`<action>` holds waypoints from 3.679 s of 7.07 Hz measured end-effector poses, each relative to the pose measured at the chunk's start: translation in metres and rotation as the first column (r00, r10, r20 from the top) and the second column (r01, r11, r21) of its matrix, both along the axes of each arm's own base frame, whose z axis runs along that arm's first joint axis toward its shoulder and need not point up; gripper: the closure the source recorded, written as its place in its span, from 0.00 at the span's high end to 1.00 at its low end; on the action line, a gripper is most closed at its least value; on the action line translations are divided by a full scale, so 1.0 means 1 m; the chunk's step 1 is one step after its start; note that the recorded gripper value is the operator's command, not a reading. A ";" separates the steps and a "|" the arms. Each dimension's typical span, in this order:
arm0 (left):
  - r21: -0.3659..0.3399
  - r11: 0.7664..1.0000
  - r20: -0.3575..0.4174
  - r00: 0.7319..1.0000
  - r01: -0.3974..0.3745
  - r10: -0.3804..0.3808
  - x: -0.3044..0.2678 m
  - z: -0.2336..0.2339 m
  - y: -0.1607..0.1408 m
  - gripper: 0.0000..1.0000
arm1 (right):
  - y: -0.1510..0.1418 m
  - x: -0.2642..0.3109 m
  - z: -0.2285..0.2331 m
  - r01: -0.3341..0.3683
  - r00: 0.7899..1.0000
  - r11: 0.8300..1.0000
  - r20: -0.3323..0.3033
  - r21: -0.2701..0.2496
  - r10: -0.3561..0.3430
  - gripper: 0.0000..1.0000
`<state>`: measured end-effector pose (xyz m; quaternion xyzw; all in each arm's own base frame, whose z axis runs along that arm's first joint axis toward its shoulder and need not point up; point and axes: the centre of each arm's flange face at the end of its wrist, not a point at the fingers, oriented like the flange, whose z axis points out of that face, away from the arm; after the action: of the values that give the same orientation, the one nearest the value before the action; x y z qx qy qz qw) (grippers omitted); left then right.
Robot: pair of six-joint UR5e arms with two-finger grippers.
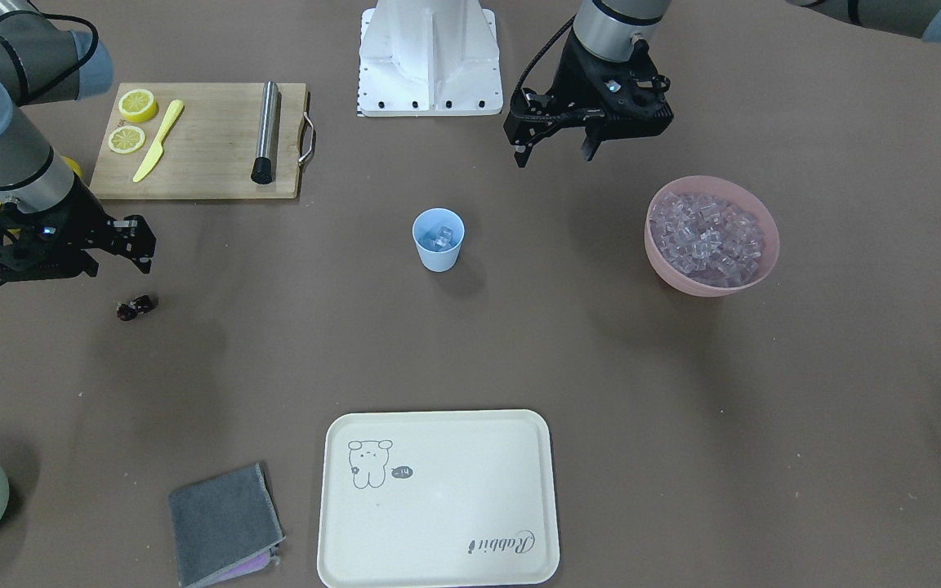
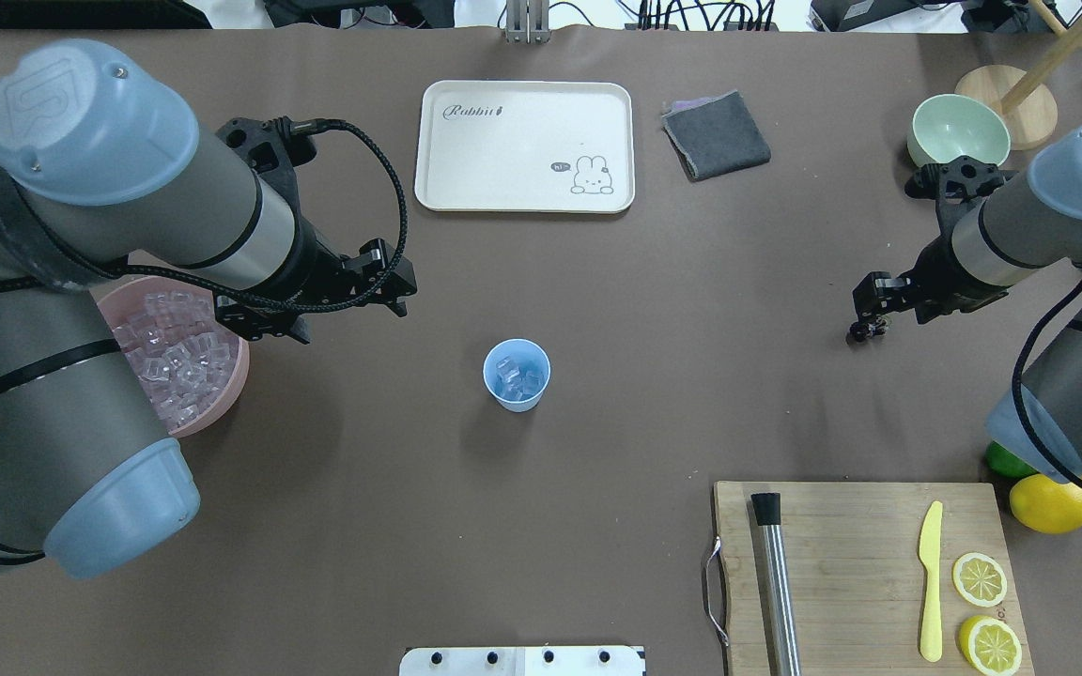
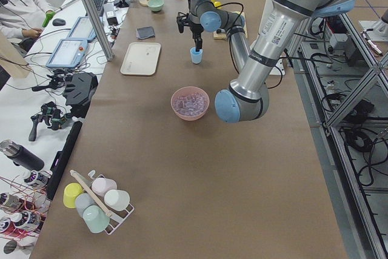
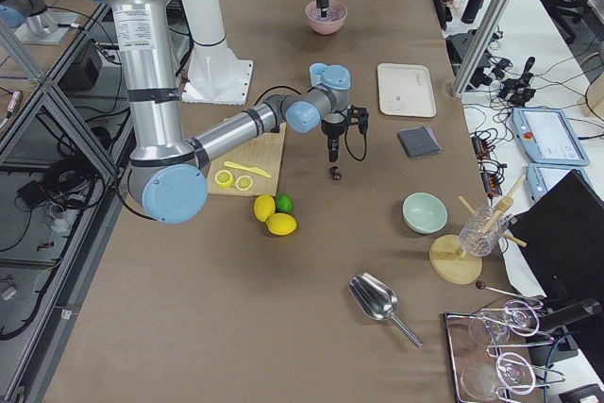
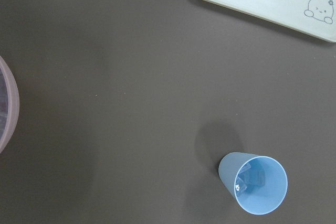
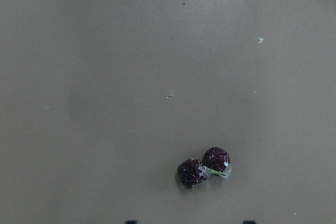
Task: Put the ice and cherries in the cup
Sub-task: 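Lower the right gripper onto the dark cherries and grasp them, then carry the cherries with the right gripper over the light-blue cup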
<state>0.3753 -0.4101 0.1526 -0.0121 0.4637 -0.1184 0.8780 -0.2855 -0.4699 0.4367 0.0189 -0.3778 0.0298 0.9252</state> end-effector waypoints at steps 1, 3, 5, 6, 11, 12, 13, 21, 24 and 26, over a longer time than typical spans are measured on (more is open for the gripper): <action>-0.001 1.000 0.001 1.000 0.001 -0.001 0.000 0.000 0.000 0.98 | -0.002 0.002 -0.003 -0.088 0.996 0.993 0.011 -0.082 0.089 0.66; 0.011 1.000 0.016 1.000 0.027 -0.027 -0.001 0.001 -0.003 0.98 | -0.007 0.005 -0.004 -0.280 0.957 0.927 0.004 -0.249 0.290 0.66; 0.006 0.999 0.040 0.998 0.052 -0.052 -0.005 -0.011 -0.003 0.98 | -0.017 0.000 0.022 -0.377 0.920 0.873 -0.015 -0.311 0.392 0.61; -0.005 0.998 0.048 0.997 0.067 -0.067 -0.005 -0.017 -0.002 0.98 | -0.022 -0.004 0.039 -0.398 0.908 0.857 -0.009 -0.327 0.418 0.57; -0.006 0.996 0.060 0.994 0.087 -0.087 -0.005 -0.020 -0.002 0.98 | -0.009 -0.017 0.066 -0.419 0.896 0.824 -0.023 -0.381 0.444 0.24; -0.008 0.996 0.063 0.994 0.088 -0.087 -0.005 -0.020 -0.002 0.98 | -0.004 -0.014 0.073 -0.415 0.898 0.826 -0.025 -0.381 0.440 0.00; -0.010 0.996 0.069 0.994 0.090 -0.089 -0.005 -0.019 -0.002 0.98 | 0.001 -0.012 0.076 -0.411 0.899 0.830 -0.016 -0.378 0.437 0.00; 0.068 0.995 0.157 0.984 0.074 -0.084 -0.061 -0.005 -0.021 0.97 | -0.020 -0.038 -0.149 -0.337 0.897 0.834 0.121 -0.437 0.425 0.00; 0.113 0.993 0.253 0.967 -0.032 0.002 -0.072 0.037 -0.036 0.97 | 0.002 -0.093 -0.284 -0.321 0.883 0.819 0.161 -0.475 0.440 0.00; 0.117 0.988 0.261 0.963 -0.096 0.063 -0.083 0.055 -0.046 0.97 | 0.033 -0.132 -0.315 -0.328 0.892 0.833 0.145 -0.445 0.429 0.00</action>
<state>0.2918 -0.4559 0.2079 0.0414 0.3519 -0.0533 0.9336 -0.4179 -0.4370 0.1214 -0.1037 -0.4602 0.2941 0.8313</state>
